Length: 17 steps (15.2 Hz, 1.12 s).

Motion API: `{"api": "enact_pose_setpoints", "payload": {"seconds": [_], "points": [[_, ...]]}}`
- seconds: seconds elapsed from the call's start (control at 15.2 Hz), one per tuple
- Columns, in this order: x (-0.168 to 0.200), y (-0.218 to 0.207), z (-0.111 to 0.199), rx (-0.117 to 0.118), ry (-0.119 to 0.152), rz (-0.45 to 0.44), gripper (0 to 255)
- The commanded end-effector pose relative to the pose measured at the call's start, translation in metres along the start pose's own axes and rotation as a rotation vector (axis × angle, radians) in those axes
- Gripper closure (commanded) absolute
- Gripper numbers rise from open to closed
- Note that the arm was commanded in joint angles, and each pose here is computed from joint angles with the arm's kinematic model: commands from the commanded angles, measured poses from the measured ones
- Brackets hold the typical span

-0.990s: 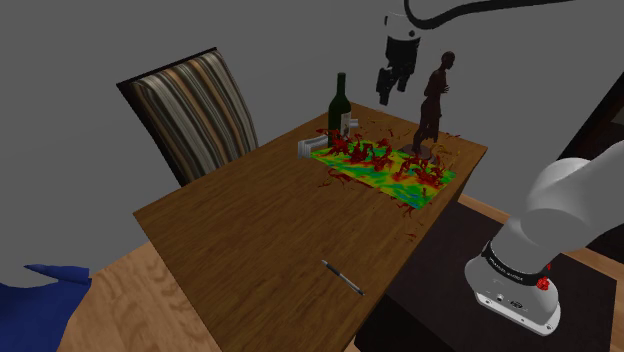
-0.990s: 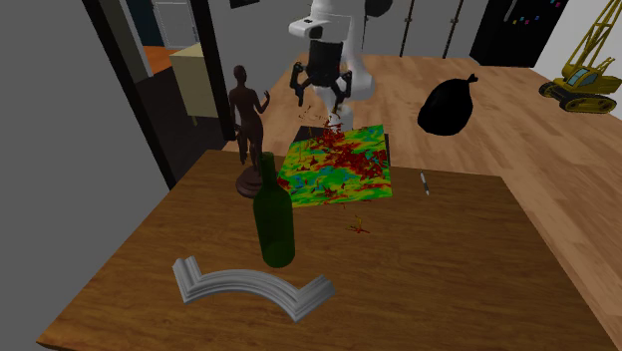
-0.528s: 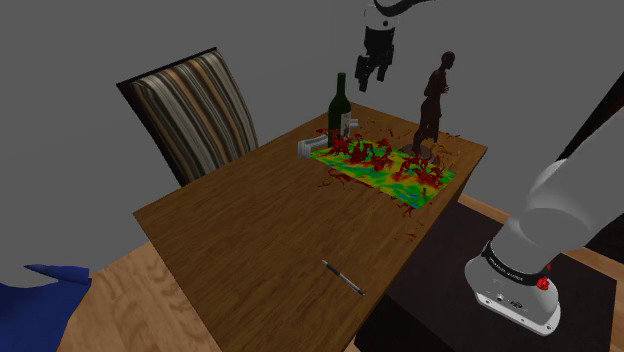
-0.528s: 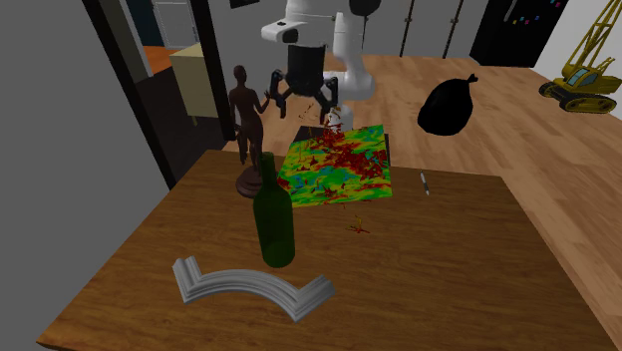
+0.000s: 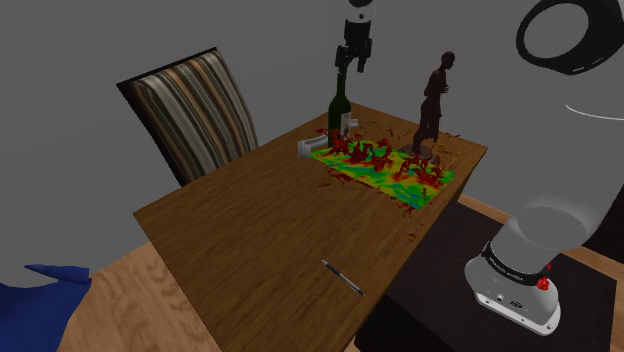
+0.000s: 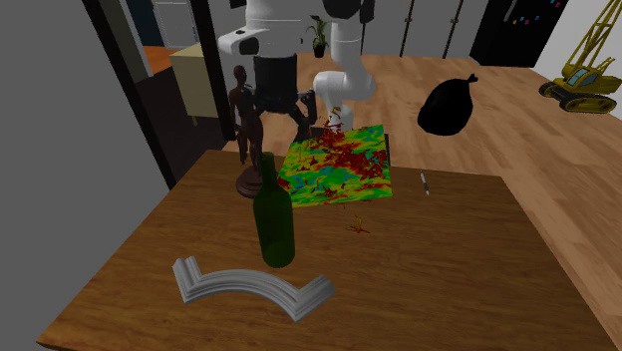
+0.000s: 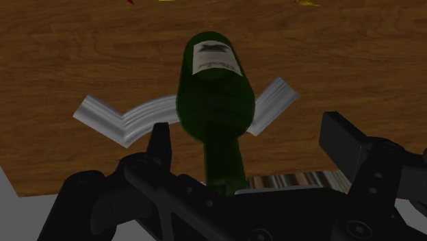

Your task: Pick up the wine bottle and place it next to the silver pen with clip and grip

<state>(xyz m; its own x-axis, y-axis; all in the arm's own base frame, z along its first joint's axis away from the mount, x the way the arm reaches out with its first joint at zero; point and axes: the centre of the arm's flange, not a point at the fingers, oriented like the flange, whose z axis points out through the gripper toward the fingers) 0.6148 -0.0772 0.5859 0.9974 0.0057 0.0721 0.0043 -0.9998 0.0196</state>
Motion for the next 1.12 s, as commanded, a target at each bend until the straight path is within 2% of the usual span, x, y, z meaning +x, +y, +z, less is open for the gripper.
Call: {"api": "enact_pose_setpoints", "payload": {"seconds": [0.0, 0.13, 0.66, 1.06], "points": [[0.028, 0.007, 0.001, 0.012, 0.002, 0.004, 0], [0.046, 0.014, 0.002, 0.020, 0.004, 0.006, 0], [0.046, 0.013, 0.042, 0.020, 0.004, 0.006, 0], [0.046, 0.013, 0.042, 0.020, 0.004, 0.006, 0]]}}
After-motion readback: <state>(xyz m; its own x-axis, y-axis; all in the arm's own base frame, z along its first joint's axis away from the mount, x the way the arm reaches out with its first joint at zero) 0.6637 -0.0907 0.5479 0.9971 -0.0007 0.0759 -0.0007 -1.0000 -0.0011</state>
